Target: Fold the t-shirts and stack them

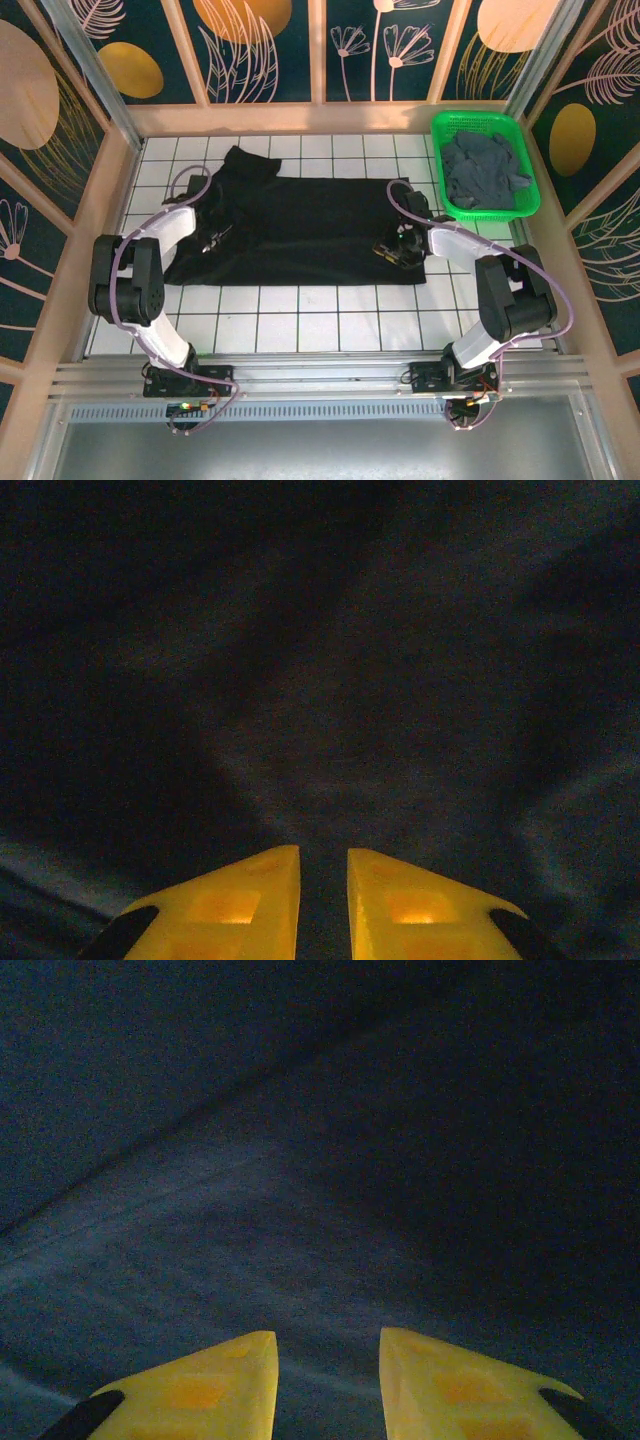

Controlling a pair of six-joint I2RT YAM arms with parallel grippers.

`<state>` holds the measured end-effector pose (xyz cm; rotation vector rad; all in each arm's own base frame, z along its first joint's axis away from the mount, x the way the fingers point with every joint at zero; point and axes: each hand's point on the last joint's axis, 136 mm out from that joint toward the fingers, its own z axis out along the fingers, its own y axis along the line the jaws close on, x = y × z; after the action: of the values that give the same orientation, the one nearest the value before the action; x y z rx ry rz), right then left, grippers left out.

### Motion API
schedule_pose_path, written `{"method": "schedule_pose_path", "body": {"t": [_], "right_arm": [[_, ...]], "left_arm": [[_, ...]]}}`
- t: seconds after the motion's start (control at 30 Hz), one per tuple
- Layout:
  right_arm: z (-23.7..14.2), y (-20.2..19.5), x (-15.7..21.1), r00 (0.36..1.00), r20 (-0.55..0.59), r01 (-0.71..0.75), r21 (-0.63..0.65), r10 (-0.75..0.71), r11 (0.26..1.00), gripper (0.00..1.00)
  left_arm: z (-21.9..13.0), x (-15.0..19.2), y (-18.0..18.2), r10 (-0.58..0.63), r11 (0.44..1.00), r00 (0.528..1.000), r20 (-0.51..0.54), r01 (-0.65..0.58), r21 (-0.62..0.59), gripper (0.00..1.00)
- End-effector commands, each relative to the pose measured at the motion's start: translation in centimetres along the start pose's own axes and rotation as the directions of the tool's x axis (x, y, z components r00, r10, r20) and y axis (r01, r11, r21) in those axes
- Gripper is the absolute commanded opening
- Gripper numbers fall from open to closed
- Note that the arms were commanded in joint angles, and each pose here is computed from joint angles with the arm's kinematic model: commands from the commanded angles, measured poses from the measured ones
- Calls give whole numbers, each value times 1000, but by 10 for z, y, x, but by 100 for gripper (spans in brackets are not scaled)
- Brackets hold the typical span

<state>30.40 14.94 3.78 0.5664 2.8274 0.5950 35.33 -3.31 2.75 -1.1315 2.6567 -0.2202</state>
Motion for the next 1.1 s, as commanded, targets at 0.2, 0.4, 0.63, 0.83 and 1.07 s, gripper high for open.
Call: {"method": "schedule_pose_path", "body": {"t": [0.2, 0.4, 0.63, 0.83, 1.07], "right_arm": [[15, -69, 63, 984, -180, 62, 265, -14, 962, 32], [-4, -63, 97, 970, -243, 58, 233, 0, 971, 34], [-36, 14, 33, 992, -63, 109, 40, -106, 993, 44], [-45, 62, -66, 981, 153, 122, -20, -118, 992, 45], [-35, 77, -146, 958, 253, 131, 37, -136, 991, 45]], "left_arm": [[6, 35, 81, -170, 980, 985, -1, 169, -102, 21], [-12, 45, 110, -199, 968, 979, 39, 202, -147, 21], [-57, -29, 46, -114, 992, 974, 197, 121, -21, 31], [-66, -117, -56, 25, 996, 962, 272, -48, 79, 44], [-40, -195, -130, 125, 981, 916, 380, -171, 89, 52]]}}
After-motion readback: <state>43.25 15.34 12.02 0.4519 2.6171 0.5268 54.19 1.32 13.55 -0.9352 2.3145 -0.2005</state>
